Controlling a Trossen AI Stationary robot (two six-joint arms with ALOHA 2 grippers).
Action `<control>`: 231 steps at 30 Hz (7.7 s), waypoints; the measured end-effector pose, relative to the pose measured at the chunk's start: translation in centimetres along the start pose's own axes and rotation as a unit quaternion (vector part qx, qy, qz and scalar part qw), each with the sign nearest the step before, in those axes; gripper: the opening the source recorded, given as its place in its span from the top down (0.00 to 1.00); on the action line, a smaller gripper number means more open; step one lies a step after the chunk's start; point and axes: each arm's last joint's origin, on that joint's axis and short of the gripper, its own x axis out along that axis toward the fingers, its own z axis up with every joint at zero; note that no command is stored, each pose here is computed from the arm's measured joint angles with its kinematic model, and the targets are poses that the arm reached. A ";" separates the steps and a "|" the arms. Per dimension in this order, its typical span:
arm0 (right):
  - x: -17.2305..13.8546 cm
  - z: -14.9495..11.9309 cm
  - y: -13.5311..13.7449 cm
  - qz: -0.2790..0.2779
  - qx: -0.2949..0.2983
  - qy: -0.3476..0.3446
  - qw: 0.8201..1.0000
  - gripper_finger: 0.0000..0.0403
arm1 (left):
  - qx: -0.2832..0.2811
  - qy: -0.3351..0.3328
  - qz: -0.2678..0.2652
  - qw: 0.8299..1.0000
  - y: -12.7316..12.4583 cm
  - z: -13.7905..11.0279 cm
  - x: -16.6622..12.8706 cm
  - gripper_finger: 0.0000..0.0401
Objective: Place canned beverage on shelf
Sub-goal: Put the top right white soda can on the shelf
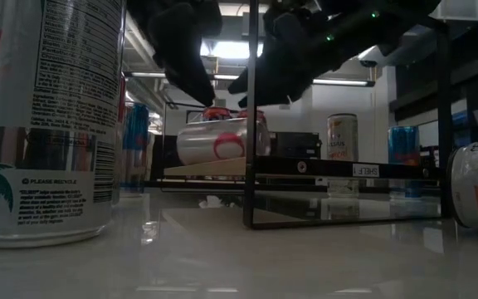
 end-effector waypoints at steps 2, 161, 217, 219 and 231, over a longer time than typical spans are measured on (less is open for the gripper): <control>0.0 -0.2 -0.1 -0.003 -0.002 0.012 1.000 0.07 | 0.023 0.009 -0.005 1.000 -0.3 -0.2 0.5 0.52; -6.8 5.7 0.4 0.129 0.045 0.527 0.839 0.24 | -0.019 -0.071 -0.035 0.997 -3.7 0.8 5.5 0.52; -5.3 6.6 0.6 0.088 0.087 0.455 0.882 0.24 | -0.042 -0.111 -0.054 0.991 -4.7 1.1 8.1 0.52; -5.3 6.6 0.6 0.089 0.087 0.452 0.883 0.24 | -0.042 -0.109 -0.055 0.992 -4.7 1.1 8.1 0.52; -4.9 6.9 0.6 0.087 0.083 0.431 0.894 0.24 | -0.037 -0.092 -0.052 0.994 -4.6 0.8 8.2 0.52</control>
